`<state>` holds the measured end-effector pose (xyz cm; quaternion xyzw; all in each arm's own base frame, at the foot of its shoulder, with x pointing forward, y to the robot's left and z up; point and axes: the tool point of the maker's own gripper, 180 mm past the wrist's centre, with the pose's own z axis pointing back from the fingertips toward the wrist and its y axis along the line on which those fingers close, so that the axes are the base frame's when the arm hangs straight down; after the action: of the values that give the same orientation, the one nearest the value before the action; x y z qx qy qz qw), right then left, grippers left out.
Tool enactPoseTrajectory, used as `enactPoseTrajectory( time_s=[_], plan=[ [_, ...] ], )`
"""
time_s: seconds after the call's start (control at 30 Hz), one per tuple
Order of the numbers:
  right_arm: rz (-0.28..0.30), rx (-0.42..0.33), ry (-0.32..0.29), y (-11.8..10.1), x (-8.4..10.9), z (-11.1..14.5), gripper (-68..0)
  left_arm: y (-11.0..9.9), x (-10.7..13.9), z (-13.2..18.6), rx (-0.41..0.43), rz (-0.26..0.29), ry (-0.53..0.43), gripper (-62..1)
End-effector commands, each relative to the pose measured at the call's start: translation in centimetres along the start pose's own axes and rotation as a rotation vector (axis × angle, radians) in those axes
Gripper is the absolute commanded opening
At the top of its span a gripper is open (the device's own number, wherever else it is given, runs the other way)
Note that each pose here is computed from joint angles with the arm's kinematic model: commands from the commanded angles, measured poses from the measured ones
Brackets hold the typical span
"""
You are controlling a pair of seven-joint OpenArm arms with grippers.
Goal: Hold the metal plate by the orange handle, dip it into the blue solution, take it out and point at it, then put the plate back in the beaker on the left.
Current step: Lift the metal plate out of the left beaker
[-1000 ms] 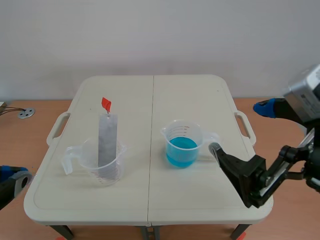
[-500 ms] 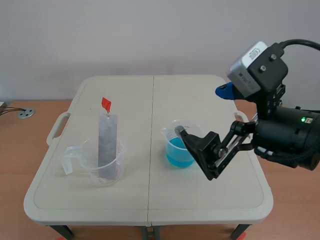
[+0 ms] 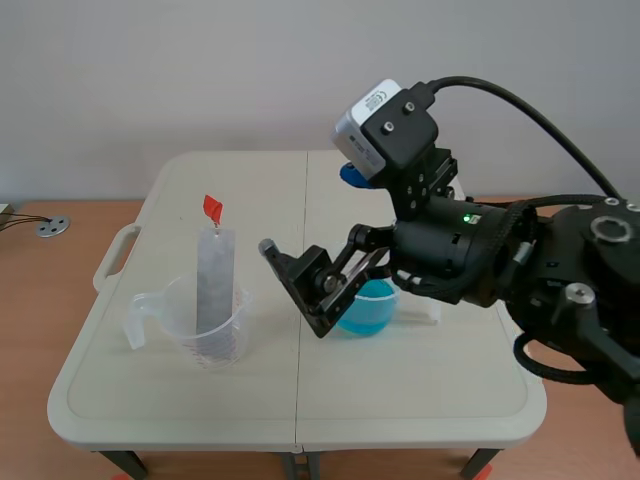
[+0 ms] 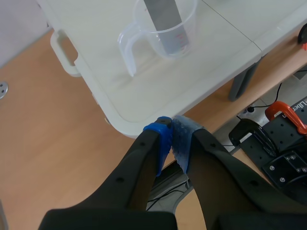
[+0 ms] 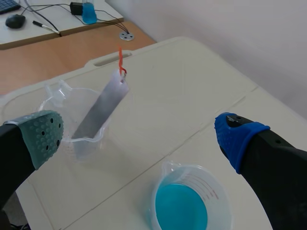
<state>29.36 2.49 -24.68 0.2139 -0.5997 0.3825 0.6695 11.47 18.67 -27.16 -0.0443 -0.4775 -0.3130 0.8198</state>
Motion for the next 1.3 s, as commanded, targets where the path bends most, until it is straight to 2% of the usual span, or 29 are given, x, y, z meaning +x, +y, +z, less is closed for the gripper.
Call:
enactPoseTrajectory(
  time_s=[0.0, 0.47, 0.87, 1.1, 1.27],
  plan=[
    [0.006, -0.008, -0.021, -0.5, 0.8, -0.4, -1.2, -0.4, 0.2, 0.5, -0.006, 0.016, -0.008, -59.0],
    [-0.048, -0.01, 0.002, -1.6, -0.6, -5.3, -1.2, -0.7, 0.1, 0.8, -0.015, 0.021, -0.01, -59.0],
    [-0.055, 0.051, 0.011, -0.2, -0.3, -8.9, -1.2, -0.7, 0.1, 0.8, -0.016, 0.02, -0.009, -59.0],
    [-0.056, 0.057, 0.032, 0.0, -0.6, -10.7, -1.2, -0.7, 0.1, 0.8, -0.016, 0.02, -0.009, -59.0],
    [-0.06, 0.067, 0.021, 0.3, -0.2, -12.0, -1.2, -0.7, 0.1, 0.8, -0.015, 0.019, -0.009, -59.0]
  ],
)
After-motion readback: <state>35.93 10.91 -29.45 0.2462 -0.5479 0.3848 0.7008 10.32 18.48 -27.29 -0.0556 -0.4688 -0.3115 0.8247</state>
